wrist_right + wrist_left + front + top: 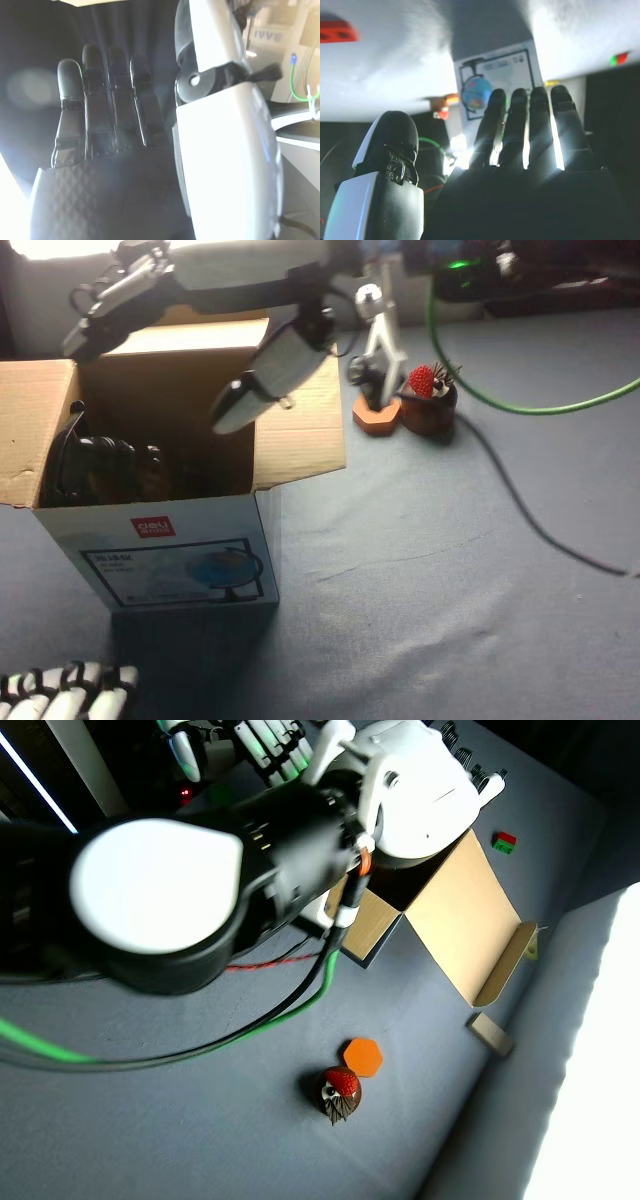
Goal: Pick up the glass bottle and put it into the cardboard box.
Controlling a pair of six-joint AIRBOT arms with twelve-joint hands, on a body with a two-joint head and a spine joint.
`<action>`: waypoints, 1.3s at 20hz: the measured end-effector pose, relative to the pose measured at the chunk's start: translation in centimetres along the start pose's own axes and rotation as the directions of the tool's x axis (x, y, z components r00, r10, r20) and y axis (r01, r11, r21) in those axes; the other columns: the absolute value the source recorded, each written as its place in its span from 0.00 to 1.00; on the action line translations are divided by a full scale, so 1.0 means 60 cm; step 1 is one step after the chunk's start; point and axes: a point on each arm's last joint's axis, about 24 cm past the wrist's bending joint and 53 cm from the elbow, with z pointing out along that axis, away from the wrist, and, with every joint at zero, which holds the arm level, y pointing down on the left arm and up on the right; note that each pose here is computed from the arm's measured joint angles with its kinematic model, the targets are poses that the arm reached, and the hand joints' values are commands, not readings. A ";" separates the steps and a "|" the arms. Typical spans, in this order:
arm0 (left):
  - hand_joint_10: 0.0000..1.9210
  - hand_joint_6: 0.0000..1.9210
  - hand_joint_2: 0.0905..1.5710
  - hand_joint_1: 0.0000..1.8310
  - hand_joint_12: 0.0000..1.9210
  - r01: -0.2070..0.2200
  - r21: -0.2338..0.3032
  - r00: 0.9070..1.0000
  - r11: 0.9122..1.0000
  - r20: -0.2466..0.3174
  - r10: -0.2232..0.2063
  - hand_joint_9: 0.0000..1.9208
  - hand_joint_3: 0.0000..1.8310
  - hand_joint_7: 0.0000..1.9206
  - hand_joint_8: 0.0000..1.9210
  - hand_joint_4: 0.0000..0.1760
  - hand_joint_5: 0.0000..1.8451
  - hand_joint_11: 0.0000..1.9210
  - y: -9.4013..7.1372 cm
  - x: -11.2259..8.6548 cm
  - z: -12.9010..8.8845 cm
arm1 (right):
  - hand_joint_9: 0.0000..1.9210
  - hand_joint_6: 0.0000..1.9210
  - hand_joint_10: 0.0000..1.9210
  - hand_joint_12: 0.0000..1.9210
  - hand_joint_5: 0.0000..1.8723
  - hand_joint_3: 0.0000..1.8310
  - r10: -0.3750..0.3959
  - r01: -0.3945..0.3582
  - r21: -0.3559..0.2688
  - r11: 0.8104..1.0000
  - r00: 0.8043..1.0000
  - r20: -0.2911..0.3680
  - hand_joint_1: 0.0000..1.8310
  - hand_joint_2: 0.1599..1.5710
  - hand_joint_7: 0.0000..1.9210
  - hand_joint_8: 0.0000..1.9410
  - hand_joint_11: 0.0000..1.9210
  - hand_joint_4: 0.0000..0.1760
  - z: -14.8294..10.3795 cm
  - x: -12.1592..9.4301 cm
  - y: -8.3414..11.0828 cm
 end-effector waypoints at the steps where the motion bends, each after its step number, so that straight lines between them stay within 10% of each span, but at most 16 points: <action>1: 0.00 0.00 0.75 0.00 0.00 0.005 -0.003 1.000 1.000 0.013 -0.005 0.00 0.00 0.01 0.00 0.00 0.03 0.00 -0.001 -0.007 0.000 | 0.22 0.07 0.15 0.71 0.18 0.00 -0.003 0.003 -0.005 1.000 1.000 0.005 0.57 0.57 0.25 0.00 0.00 0.00 -0.009 -0.005 0.007; 5: 0.01 0.01 0.75 0.00 0.01 -0.022 -0.029 0.999 0.999 0.031 0.023 0.04 0.00 0.07 0.01 0.00 0.06 0.01 -0.002 -0.026 -0.007 | 0.23 0.06 0.16 0.70 0.20 0.01 0.001 -0.001 -0.001 1.000 1.000 0.013 0.44 0.63 0.27 0.01 0.00 0.00 -0.048 -0.003 0.009; 10: 0.04 0.03 0.79 0.00 0.60 -0.007 -0.021 0.996 1.000 0.088 0.009 0.23 0.00 0.28 0.02 0.00 0.23 0.00 -0.018 -0.063 -0.007 | 0.29 0.26 0.39 0.80 0.31 0.00 0.045 -0.059 0.113 0.992 0.992 0.115 0.21 0.77 0.41 0.04 0.04 0.00 -0.132 -0.019 -0.023; 13: 0.32 0.04 0.81 0.05 0.78 -0.028 -0.001 0.994 1.000 0.109 0.028 0.31 0.00 0.44 0.06 0.00 0.36 0.07 -0.037 -0.079 -0.010 | 0.33 0.53 0.57 0.87 0.31 0.00 0.063 -0.127 0.244 0.961 0.965 0.256 0.21 0.78 0.44 0.25 0.11 0.00 -0.174 -0.032 -0.053; 15: 0.72 0.50 0.81 0.15 0.94 -0.028 0.030 0.992 0.999 0.124 0.024 0.33 0.00 0.41 0.56 0.00 0.38 0.21 -0.057 -0.089 -0.012 | 0.41 0.54 0.84 0.99 0.42 0.00 0.086 -0.187 0.321 0.928 0.948 0.306 0.26 0.78 0.45 0.54 0.31 0.00 -0.195 -0.018 -0.070; 17: 0.97 0.71 0.83 0.23 1.00 -0.054 0.042 0.989 0.998 0.138 0.048 0.46 0.00 0.49 0.83 0.00 0.47 0.40 -0.072 -0.099 -0.014 | 0.54 0.73 0.98 1.00 0.50 0.00 0.162 -0.308 0.401 0.863 0.920 0.356 0.30 0.80 0.54 0.81 0.52 0.00 -0.217 0.012 -0.093; 19: 1.00 0.73 0.83 0.25 1.00 -0.064 0.060 0.987 0.996 0.155 0.054 0.49 0.00 0.50 0.87 0.00 0.49 0.44 -0.086 -0.109 -0.016 | 0.57 0.79 1.00 1.00 0.51 0.00 0.242 -0.400 0.430 0.810 0.895 0.375 0.31 0.80 0.55 0.85 0.55 0.00 -0.228 0.043 -0.109; 21: 1.00 0.96 0.87 0.30 1.00 -0.062 0.077 0.983 0.995 0.180 0.048 0.75 0.01 0.63 0.99 0.00 0.54 0.76 -0.098 -0.122 -0.015 | 0.67 0.91 1.00 1.00 0.59 0.01 0.293 -0.439 0.469 0.767 0.889 0.352 0.38 0.84 0.65 0.94 0.64 0.00 -0.233 0.086 -0.121; 26: 1.00 1.00 0.90 0.45 1.00 -0.027 0.154 0.978 0.988 0.211 -0.006 0.78 0.01 0.69 1.00 0.00 0.61 0.82 -0.137 -0.142 -0.014 | 0.71 0.98 1.00 1.00 0.61 0.01 0.280 -0.379 0.522 0.764 0.924 0.262 0.50 0.82 0.67 1.00 0.71 0.00 -0.240 0.156 -0.122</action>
